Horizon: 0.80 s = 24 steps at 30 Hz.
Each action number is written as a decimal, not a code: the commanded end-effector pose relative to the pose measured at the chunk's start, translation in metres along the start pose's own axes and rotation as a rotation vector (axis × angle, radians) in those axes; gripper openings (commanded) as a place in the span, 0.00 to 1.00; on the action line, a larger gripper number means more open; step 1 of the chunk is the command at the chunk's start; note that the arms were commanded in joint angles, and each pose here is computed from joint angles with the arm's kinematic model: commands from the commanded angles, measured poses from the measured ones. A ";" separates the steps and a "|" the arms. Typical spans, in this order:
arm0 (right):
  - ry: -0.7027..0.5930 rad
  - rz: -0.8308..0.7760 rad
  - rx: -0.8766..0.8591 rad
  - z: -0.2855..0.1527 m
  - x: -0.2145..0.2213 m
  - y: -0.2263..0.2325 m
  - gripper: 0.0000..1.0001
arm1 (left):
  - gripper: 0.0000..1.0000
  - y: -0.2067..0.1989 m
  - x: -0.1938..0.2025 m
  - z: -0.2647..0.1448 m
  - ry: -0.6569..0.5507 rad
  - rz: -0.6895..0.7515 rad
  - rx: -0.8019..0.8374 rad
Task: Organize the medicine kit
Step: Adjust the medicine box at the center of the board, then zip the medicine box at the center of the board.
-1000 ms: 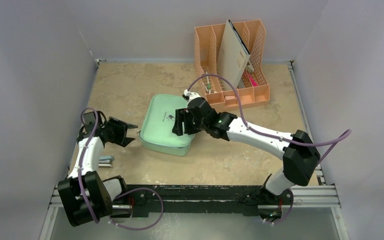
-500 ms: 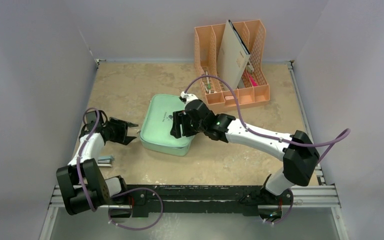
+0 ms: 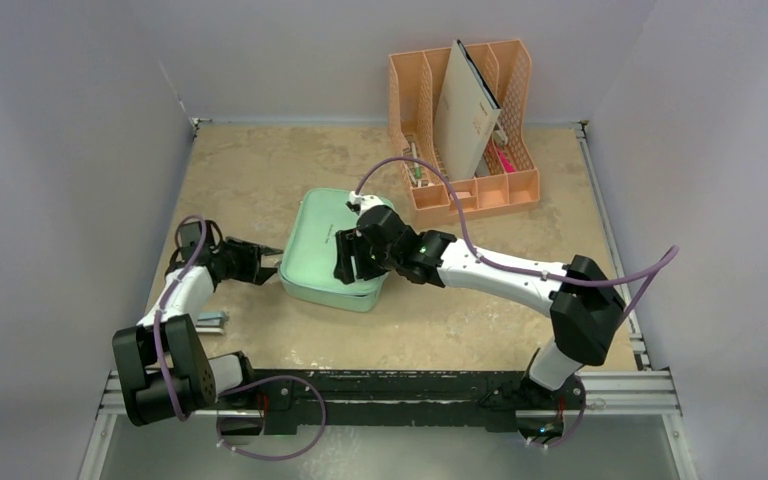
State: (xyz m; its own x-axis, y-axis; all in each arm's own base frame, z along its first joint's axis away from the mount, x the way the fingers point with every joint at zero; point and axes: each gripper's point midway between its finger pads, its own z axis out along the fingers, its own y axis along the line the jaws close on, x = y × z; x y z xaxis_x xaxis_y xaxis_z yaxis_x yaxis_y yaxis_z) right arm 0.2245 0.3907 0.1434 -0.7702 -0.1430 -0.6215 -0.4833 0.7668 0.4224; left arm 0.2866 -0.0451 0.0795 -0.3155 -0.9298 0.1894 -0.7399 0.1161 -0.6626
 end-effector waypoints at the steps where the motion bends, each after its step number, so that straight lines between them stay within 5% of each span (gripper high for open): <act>1: -0.070 -0.018 -0.021 -0.009 -0.023 0.014 0.65 | 0.35 0.007 0.001 0.004 0.001 -0.054 -0.010; 10: -0.068 -0.052 -0.022 -0.011 -0.018 0.019 0.65 | 0.00 0.004 0.000 0.000 -0.012 -0.048 -0.011; 24: -0.116 -0.825 -0.152 0.001 -0.019 0.048 0.78 | 0.00 0.012 0.005 -0.007 -0.024 -0.043 -0.028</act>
State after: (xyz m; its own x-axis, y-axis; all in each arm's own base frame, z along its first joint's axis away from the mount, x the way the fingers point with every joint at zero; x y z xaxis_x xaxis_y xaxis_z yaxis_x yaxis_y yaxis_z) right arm 0.2182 0.4056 0.1567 -0.3948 -0.4620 -0.7941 -0.8351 0.5408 0.1006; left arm 0.2790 -0.0435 0.0780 -0.2751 -0.9428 0.1883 -0.7543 0.0902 -0.6503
